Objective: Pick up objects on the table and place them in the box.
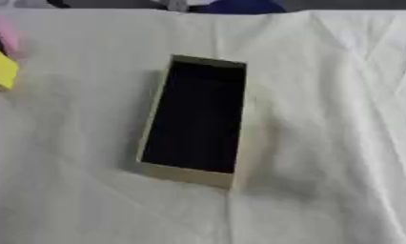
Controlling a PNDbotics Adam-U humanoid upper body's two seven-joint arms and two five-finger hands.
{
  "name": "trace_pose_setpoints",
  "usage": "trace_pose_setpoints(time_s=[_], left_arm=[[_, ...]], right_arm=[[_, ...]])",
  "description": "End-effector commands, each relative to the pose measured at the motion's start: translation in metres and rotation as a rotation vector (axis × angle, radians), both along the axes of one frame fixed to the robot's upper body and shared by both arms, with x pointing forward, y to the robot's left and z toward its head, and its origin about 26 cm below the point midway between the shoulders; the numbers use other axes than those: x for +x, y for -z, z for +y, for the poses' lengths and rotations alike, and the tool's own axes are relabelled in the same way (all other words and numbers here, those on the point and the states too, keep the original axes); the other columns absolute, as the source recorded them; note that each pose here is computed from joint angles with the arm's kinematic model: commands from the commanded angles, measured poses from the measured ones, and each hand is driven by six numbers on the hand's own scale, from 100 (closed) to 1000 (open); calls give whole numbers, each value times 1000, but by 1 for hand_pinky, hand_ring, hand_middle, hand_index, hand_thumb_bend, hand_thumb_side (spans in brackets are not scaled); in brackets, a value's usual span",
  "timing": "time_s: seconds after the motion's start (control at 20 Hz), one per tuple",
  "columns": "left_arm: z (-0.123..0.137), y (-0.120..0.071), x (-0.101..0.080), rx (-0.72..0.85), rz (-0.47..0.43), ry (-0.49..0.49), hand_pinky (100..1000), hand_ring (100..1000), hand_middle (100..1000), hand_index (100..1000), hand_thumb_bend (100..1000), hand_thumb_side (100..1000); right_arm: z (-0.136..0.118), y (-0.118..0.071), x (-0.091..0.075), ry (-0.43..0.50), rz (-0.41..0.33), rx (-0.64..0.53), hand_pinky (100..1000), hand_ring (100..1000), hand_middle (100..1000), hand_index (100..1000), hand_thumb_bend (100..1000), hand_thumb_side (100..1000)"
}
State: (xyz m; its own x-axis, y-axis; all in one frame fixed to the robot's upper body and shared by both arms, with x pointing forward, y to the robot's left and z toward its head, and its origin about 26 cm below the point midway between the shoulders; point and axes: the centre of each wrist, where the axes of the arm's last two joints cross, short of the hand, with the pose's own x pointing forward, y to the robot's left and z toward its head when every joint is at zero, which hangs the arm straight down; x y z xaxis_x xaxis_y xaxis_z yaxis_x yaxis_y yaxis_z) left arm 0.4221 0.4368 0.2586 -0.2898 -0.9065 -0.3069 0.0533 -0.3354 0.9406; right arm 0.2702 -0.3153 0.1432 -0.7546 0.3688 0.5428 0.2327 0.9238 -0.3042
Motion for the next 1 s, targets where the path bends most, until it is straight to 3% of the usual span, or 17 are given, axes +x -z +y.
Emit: trace_pose_setpoints(time_s=[0.05, 0.55, 1.0], left_arm=[[-10, -37, -7, 41, -74, 88, 436, 568, 516, 643, 341, 100], [-119, -65, -7, 50, -150, 539, 422, 553, 502, 635, 258, 100], [-224, -75, -31, 54, -127, 847, 420, 545, 492, 625, 215, 100]], right_arm=[[-4, -8, -2, 8, -28, -25, 825, 802, 573, 827, 100, 802], [-8, -11, -2, 7, -38, -33, 824, 801, 575, 827, 100, 792], [-10, -16, -1, 1, -59, -35, 824, 800, 579, 826, 100, 782]])
